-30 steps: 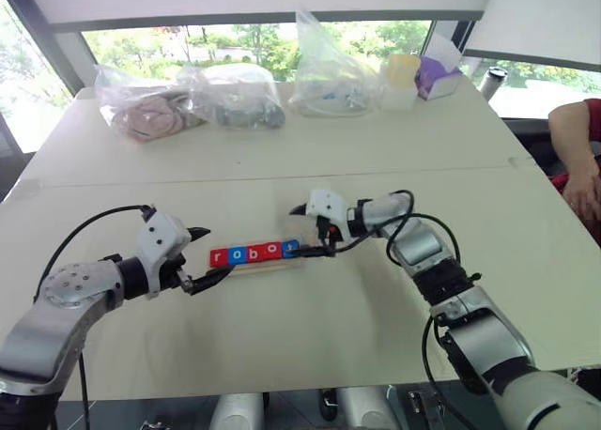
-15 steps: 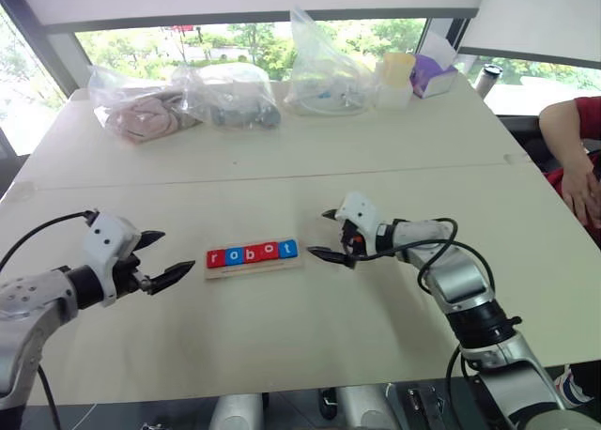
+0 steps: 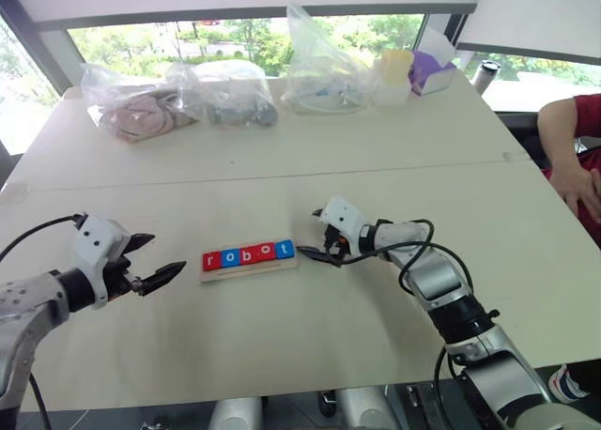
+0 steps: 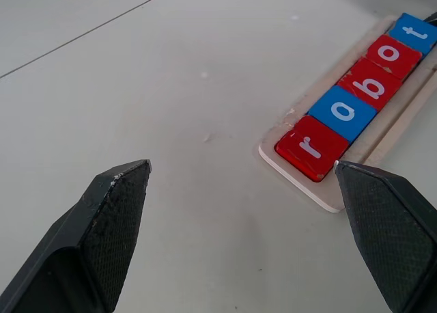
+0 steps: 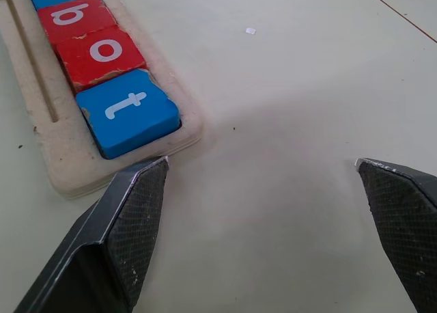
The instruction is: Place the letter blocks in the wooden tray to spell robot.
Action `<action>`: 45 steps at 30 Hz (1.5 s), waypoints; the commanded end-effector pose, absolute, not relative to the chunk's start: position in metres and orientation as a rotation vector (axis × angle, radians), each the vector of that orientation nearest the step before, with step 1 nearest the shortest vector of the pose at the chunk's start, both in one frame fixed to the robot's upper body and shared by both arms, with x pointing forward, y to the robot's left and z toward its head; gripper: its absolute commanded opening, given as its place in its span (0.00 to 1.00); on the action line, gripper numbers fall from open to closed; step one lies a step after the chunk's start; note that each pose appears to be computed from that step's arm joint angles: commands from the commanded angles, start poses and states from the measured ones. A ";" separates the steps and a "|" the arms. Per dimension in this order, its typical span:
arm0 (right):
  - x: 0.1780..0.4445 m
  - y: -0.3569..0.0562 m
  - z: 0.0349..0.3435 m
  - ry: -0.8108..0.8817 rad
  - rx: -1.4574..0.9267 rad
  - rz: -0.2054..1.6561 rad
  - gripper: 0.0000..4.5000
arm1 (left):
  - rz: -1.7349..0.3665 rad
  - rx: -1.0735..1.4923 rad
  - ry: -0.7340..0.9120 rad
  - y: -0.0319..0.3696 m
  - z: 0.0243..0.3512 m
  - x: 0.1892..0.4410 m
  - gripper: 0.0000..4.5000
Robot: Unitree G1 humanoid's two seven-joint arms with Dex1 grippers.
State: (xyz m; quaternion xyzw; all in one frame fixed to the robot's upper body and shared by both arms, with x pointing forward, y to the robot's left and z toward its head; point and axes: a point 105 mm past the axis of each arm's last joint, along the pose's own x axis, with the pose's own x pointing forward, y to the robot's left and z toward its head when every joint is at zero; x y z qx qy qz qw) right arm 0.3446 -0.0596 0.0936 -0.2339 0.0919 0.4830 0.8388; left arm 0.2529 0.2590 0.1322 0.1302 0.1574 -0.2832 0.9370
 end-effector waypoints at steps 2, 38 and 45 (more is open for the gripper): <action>0.343 -0.054 0.110 0.126 -0.520 1.036 0.99 | -0.572 0.292 0.280 0.257 0.141 0.253 1.00; 0.335 -0.036 0.125 0.047 -0.574 1.085 0.99 | -0.574 0.278 0.268 0.249 0.137 0.258 1.00; 0.332 -0.030 0.123 0.051 -0.562 1.100 0.99 | -0.576 0.283 0.275 0.249 0.136 0.258 1.00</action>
